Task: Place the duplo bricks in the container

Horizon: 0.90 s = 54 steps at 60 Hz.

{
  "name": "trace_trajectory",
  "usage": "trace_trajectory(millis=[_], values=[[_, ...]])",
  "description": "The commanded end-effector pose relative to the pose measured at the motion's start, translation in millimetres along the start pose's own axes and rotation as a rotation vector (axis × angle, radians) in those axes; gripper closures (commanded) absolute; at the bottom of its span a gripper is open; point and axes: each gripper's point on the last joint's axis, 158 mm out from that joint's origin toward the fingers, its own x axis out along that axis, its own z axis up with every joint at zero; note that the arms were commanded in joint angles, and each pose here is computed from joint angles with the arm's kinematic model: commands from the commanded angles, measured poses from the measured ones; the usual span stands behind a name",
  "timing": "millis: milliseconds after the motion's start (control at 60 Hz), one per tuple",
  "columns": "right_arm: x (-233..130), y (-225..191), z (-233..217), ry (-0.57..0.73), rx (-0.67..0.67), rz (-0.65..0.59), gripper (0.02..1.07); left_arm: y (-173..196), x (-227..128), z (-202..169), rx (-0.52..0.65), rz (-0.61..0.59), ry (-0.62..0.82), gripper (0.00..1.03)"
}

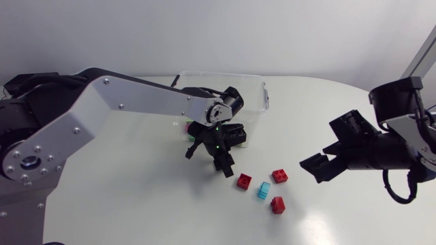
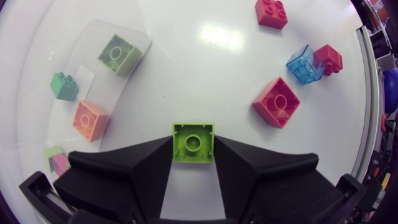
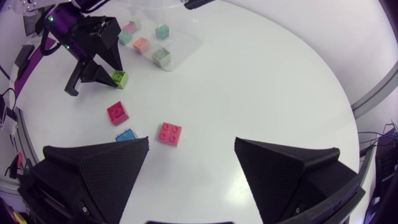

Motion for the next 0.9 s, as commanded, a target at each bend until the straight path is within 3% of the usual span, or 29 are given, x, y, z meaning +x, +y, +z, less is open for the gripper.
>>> trace_trajectory(millis=[0,267,883], values=[[11,8,-17,0.051,0.008,0.029,0.07,-8,13,-11,-0.017,-0.027,0.060,0.68],[29,25,-26,0.123,0.029,0.088,0.07,-14,-10,-16,-0.019,-0.025,0.043,0.69],[99,28,-32,0.304,0.034,0.056,0.08,14,-156,15,-0.058,0.157,-0.262,0.68]])
